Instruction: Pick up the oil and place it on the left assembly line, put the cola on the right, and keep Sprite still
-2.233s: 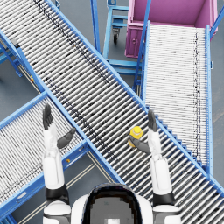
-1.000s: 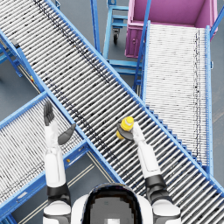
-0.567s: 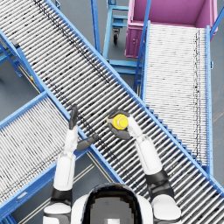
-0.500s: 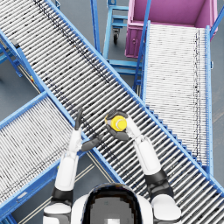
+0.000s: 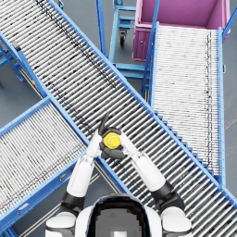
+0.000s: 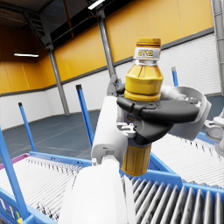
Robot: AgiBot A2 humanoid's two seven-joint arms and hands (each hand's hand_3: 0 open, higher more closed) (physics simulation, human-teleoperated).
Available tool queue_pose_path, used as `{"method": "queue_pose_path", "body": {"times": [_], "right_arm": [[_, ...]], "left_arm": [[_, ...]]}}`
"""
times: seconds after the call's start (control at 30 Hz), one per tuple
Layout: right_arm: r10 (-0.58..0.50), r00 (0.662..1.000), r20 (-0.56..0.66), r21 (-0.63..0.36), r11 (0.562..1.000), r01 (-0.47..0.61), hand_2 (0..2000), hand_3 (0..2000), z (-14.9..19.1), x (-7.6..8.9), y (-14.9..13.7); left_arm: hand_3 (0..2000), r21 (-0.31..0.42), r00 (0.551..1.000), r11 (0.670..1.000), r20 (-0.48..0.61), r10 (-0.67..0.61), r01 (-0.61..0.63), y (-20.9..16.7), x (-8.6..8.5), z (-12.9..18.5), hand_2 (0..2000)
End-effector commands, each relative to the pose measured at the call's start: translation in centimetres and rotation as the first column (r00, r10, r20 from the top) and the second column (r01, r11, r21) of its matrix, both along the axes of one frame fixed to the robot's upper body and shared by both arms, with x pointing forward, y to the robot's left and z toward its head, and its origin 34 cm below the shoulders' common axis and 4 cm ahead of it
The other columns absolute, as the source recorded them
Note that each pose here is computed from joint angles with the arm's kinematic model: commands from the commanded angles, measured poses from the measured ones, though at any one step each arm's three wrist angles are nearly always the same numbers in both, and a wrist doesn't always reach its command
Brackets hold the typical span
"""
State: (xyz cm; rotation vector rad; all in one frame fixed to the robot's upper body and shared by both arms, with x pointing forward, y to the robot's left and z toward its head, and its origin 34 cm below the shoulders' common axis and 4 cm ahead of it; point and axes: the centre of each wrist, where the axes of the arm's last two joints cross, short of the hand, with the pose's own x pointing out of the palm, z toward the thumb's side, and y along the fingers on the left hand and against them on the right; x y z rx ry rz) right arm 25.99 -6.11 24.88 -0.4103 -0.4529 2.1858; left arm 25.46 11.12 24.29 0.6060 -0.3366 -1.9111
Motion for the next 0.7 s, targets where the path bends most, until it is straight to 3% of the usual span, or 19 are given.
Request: {"method": "queue_pose_path", "body": {"times": [0.03,0.17,0.2,0.23,0.27,0.4,0.6,0.7], "right_arm": [[0.026,0.999,0.040,0.015,1.000,-0.026,2000,2000,0.9,-1.0,0.4],[0.036,0.997,0.067,0.015,0.999,-0.037,2000,2000,1.5,-1.6,-0.1],[0.040,0.997,0.070,0.011,0.999,-0.041,2000,2000,1.6,-1.5,-0.2],[0.055,0.996,0.074,0.004,0.998,-0.055,639,1673,1.7,-1.5,0.0],[0.024,0.997,0.078,0.026,0.999,-0.026,0,1347,1.9,-1.6,-0.4],[-0.036,0.996,0.082,0.060,0.998,0.031,0,40,2.0,-1.5,-2.1],[-0.073,0.994,0.081,0.094,0.993,0.065,0,0,2.2,-1.4,-3.0],[-0.063,0.995,0.074,0.104,0.993,0.056,0,0,2.3,-1.1,-2.4]], "left_arm": [[653,0.021,0.999,0.999,0.019,-0.051,0.050,-0.3,0.2,0.5,2000],[1960,0.060,0.993,0.992,0.029,-0.111,0.109,-0.4,-0.2,0.6,2000],[2000,0.057,0.993,0.992,0.036,-0.111,0.109,-0.4,-0.2,0.8,2000],[2000,0.060,0.992,0.992,0.039,-0.117,0.115,-0.5,-0.4,0.8,2000],[2000,0.056,0.992,0.992,0.050,-0.118,0.115,-0.5,-0.6,0.9,2000],[2000,0.040,1.000,0.999,-0.009,-0.001,0.001,2.6,-0.1,-0.6,2000],[2000,-0.013,0.965,0.968,-0.076,0.249,-0.251,9.2,-0.7,-2.2,2000],[2000,-0.038,0.919,0.925,-0.135,0.370,-0.378,12.4,-1.3,-3.6,2000]]}}
